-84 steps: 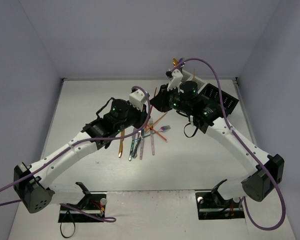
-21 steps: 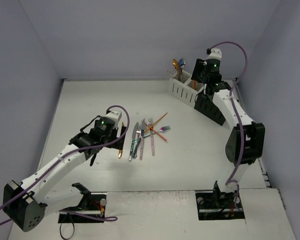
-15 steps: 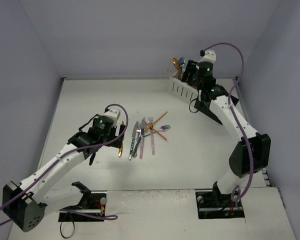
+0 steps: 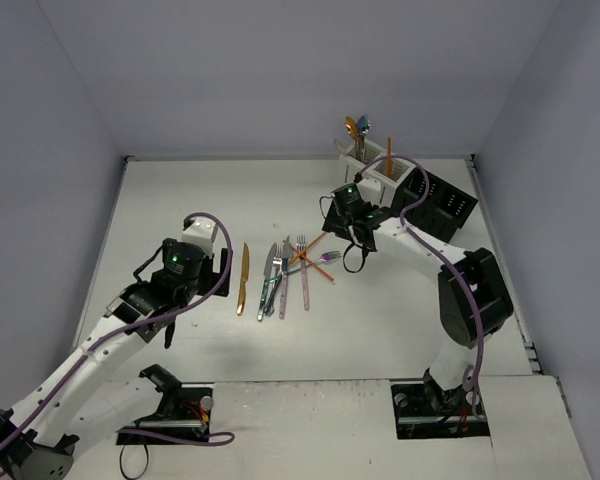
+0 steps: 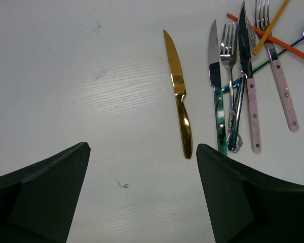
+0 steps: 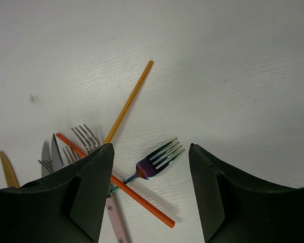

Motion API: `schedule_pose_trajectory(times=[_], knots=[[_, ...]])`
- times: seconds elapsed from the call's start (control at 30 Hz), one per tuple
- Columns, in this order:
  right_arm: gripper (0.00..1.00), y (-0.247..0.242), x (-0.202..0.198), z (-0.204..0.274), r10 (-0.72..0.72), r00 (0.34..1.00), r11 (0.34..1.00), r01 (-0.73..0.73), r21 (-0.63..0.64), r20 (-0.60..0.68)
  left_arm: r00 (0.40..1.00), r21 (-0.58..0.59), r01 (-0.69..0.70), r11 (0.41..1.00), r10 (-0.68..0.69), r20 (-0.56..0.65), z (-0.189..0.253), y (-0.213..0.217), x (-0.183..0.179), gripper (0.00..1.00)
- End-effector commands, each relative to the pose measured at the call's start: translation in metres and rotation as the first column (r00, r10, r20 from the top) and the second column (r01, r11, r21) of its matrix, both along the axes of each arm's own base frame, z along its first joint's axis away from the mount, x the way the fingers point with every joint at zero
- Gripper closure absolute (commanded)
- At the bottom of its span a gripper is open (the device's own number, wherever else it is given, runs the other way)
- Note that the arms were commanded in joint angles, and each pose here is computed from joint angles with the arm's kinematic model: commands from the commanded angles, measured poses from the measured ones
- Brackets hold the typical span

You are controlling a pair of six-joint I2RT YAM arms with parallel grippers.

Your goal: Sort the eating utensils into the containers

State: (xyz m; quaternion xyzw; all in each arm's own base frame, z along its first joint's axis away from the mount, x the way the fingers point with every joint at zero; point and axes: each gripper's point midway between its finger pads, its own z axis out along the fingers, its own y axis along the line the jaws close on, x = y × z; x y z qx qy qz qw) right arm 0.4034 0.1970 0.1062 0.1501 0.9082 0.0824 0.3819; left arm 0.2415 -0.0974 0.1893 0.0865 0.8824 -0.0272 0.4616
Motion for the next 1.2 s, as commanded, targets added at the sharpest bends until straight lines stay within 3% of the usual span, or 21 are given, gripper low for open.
schedule_pose_trajectory(times=[0.0, 0.3, 0.67, 0.83, 0.93, 1.03, 1.17], knots=[[0.43, 0.016, 0.02, -0.001, -0.101, 0.994, 0.994, 0.1, 0.034, 0.037, 0.998, -0.004, -0.041, 0.999, 0.041, 0.053, 0.011, 0.003, 0.012, 0.16], [0.54, 0.037, 0.041, -0.038, -0.166, 0.986, 0.986, 0.166, 0.026, 0.005, 0.998, 0.02, -0.05, 0.999, 0.049, 0.037, 0.006, 0.006, 0.012, 0.16], [0.6, 0.053, 0.048, -0.069, -0.15, 0.988, 0.989, 0.151, 0.009, -0.038, 0.999, 0.031, -0.048, 0.998, 0.047, 0.023, 0.003, 0.005, 0.013, 0.16], [0.77, 0.051, 0.044, -0.076, -0.151, 0.987, 0.989, 0.151, 0.001, -0.055, 0.999, 0.036, -0.046, 0.998, 0.045, 0.021, 0.003, 0.005, 0.013, 0.16], [0.92, 0.051, 0.043, -0.074, -0.151, 0.987, 0.988, 0.151, 0.001, -0.052, 0.999, 0.041, -0.049, 0.998, 0.048, 0.023, 0.003, 0.006, 0.014, 0.16], [1.0, 0.051, 0.046, -0.066, -0.148, 0.988, 0.989, 0.149, 0.008, -0.037, 0.999, 0.041, -0.047, 0.998, 0.047, 0.021, 0.003, 0.005, 0.014, 0.16], [1.0, 0.053, 0.053, -0.041, -0.141, 0.99, 0.99, 0.14, 0.026, 0.009, 0.999, 0.045, -0.049, 0.998, 0.048, 0.021, 0.002, 0.006, 0.015, 0.16]])
